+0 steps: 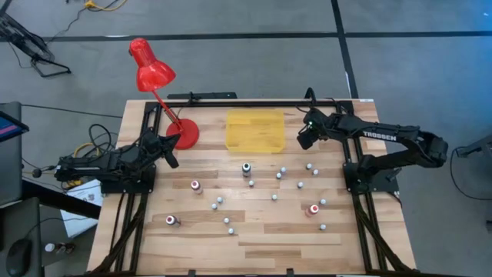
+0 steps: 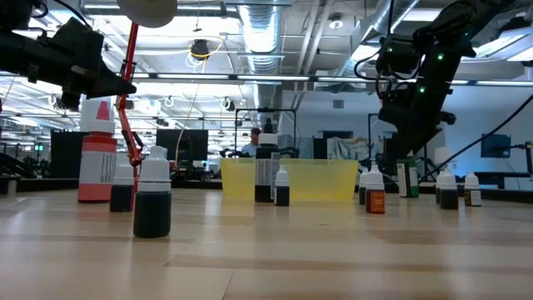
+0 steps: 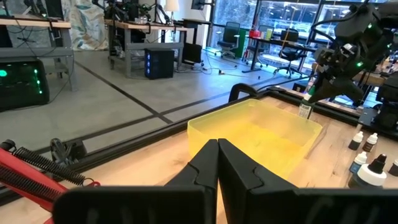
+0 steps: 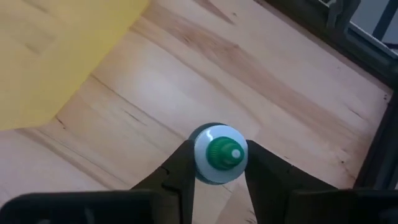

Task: Pick & Place food coloring
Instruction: Put the large green food coloring bottle into the yellow bin

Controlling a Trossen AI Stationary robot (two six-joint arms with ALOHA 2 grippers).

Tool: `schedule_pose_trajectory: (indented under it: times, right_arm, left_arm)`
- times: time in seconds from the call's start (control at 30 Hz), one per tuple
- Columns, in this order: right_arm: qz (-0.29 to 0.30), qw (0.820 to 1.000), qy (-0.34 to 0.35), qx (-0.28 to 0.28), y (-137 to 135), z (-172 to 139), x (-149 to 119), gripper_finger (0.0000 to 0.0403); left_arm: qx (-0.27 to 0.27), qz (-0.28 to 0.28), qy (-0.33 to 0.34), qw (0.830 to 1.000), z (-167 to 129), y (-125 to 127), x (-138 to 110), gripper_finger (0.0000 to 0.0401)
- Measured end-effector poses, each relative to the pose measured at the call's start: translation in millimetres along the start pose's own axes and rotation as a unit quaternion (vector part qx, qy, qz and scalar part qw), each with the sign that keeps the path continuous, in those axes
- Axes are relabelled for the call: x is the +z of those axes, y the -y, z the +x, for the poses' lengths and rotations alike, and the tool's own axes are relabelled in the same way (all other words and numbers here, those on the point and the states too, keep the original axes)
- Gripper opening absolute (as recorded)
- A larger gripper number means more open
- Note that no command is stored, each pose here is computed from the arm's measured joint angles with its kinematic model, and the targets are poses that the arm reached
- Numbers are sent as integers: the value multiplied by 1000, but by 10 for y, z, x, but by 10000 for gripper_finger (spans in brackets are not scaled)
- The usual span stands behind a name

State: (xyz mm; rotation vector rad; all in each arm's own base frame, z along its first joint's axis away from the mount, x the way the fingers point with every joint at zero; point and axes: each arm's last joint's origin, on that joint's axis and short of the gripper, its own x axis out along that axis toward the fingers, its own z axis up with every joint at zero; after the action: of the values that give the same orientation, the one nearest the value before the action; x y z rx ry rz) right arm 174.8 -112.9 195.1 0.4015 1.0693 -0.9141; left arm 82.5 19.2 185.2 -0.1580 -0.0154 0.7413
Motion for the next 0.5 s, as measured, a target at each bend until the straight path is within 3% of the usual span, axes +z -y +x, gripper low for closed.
schedule_pose_trajectory:
  times: [0.23,0.5]
  right_arm:
    - [-4,999,30,17,-32,-141,116,103]
    - [-73,989,123,47,-230,-430,375,103]
  left_arm:
    - [1,2,-2,1000,0,-1,-6,0]
    - [1,-2,-3,1000,0,-2,-6,0]
